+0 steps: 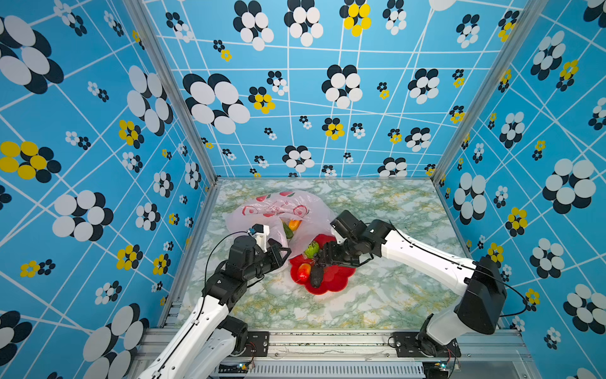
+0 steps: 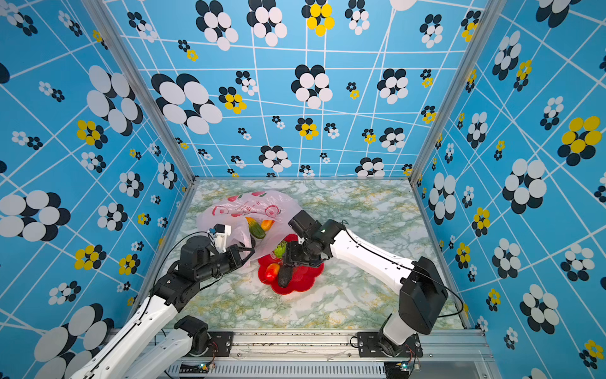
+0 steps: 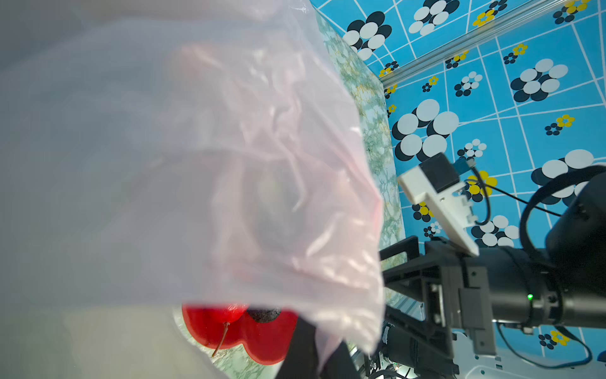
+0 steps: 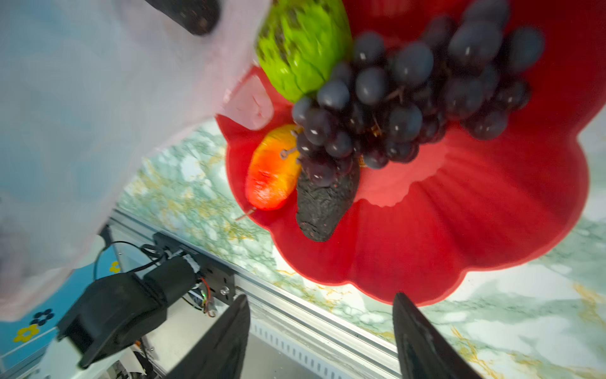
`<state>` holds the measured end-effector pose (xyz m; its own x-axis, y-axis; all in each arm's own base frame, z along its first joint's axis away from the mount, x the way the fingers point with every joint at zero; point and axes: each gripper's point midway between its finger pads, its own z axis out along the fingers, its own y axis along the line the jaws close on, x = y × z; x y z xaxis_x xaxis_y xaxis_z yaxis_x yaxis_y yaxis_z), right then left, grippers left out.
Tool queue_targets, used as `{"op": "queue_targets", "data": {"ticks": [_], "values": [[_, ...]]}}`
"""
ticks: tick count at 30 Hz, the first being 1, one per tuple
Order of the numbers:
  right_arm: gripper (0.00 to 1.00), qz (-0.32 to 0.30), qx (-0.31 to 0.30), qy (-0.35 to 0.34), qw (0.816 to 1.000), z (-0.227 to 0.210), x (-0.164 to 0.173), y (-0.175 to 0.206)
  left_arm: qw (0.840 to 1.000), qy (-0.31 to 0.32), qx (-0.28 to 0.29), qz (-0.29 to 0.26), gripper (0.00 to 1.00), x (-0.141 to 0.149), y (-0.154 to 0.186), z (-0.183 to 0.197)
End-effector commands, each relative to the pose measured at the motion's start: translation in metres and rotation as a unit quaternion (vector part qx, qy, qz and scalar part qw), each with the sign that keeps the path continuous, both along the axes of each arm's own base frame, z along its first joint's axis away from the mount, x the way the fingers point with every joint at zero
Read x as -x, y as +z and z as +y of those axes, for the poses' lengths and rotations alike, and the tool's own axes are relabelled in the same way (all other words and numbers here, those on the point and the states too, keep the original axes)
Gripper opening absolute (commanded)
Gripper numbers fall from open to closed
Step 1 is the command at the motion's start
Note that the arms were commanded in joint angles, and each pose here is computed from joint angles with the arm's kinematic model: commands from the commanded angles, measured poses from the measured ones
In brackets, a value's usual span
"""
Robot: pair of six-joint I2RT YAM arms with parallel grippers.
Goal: Place the fruits into the plastic bag
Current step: Pick up the fruit from the plate.
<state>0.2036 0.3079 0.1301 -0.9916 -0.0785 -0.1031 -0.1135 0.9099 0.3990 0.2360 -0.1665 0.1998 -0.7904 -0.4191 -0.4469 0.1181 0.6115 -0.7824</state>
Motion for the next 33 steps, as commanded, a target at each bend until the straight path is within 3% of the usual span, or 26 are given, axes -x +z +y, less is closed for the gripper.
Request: {"op": "queue_targets", "data": {"ticks": [1, 9, 33], "values": [[0.70, -0.001, 0.014, -0.008, 1.000, 0.006, 0.002, -0.011, 1.000, -0.022, -0.008, -0.003, 0.00, 0.005, -0.001, -0.004], [0.70, 0.018, 0.037, 0.021, 0.999, 0.031, 0.007, -0.039, 1.000, -0.026, -0.011, -0.001, 0.00, 0.009, -0.001, -0.003], [0.69, 0.051, 0.110, 0.075, 0.990, 0.030, 0.007, -0.086, 1.000, -0.001, -0.002, 0.005, 0.00, 0.013, -0.005, 0.004]]}}
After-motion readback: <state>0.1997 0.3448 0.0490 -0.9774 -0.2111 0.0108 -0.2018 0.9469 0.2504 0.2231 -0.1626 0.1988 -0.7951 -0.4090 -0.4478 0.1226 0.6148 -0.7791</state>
